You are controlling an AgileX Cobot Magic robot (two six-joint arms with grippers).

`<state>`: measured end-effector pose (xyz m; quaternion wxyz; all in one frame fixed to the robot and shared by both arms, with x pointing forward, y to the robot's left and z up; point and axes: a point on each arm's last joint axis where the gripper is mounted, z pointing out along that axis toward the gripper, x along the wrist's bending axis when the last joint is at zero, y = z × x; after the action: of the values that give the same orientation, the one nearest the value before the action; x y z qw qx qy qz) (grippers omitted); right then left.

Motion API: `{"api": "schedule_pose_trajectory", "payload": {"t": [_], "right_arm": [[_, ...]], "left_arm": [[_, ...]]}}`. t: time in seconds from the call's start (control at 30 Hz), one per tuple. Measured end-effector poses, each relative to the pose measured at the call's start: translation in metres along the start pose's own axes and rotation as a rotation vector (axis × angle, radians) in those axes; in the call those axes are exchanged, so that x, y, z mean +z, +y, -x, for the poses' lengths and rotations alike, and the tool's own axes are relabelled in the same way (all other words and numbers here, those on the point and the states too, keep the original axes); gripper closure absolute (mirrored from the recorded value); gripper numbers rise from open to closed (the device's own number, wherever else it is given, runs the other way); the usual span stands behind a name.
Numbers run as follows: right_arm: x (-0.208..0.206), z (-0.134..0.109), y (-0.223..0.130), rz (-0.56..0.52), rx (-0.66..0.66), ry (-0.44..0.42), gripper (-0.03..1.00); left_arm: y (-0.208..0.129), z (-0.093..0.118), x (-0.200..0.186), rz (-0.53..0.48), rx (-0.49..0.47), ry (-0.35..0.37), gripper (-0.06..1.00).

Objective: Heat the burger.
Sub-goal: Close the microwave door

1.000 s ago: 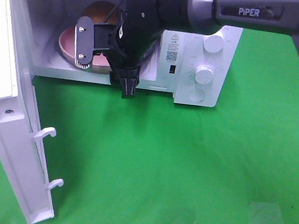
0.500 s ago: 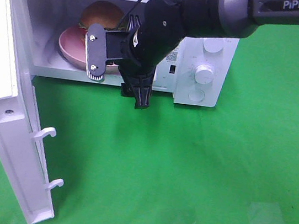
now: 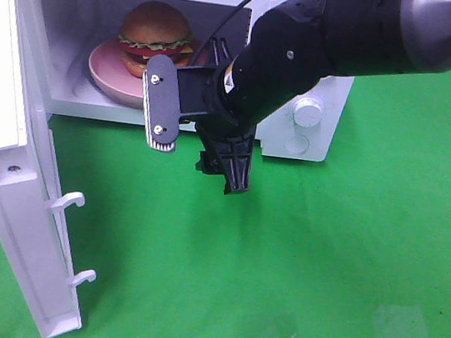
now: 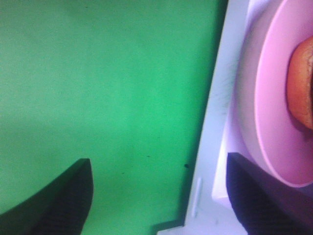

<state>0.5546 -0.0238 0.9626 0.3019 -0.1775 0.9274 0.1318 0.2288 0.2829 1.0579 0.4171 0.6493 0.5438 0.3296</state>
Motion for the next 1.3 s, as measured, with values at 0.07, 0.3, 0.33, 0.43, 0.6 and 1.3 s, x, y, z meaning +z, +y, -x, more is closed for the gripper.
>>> {"api": "schedule_pose_trajectory", "payload": {"t": [0.07, 0.3, 0.33, 0.43, 0.6, 1.3], "right_arm": [[-0.004, -0.006, -0.002, 0.004, 0.010, 0.009, 0.21], [-0.025, -0.028, -0.010, 0.001, 0.083, 0.043, 0.21], [-0.025, -0.028, -0.010, 0.001, 0.083, 0.043, 0.21], [-0.037, -0.039, -0.014, -0.004, 0.146, 0.054, 0.21], [-0.057, -0.051, -0.020, -0.014, 0.321, 0.060, 0.21], [-0.144, -0.079, -0.043, -0.207, 1.081, 0.112, 0.26]], "left_arm": [[0.000, 0.000, 0.000, 0.000, 0.000, 0.000, -0.03], [0.000, 0.000, 0.000, 0.000, 0.000, 0.000, -0.03], [0.000, 0.000, 0.000, 0.000, 0.000, 0.000, -0.03], [0.000, 0.000, 0.000, 0.000, 0.000, 0.000, -0.03], [0.000, 0.000, 0.000, 0.000, 0.000, 0.000, -0.03], [0.000, 0.000, 0.000, 0.000, 0.000, 0.000, -0.03]]}}
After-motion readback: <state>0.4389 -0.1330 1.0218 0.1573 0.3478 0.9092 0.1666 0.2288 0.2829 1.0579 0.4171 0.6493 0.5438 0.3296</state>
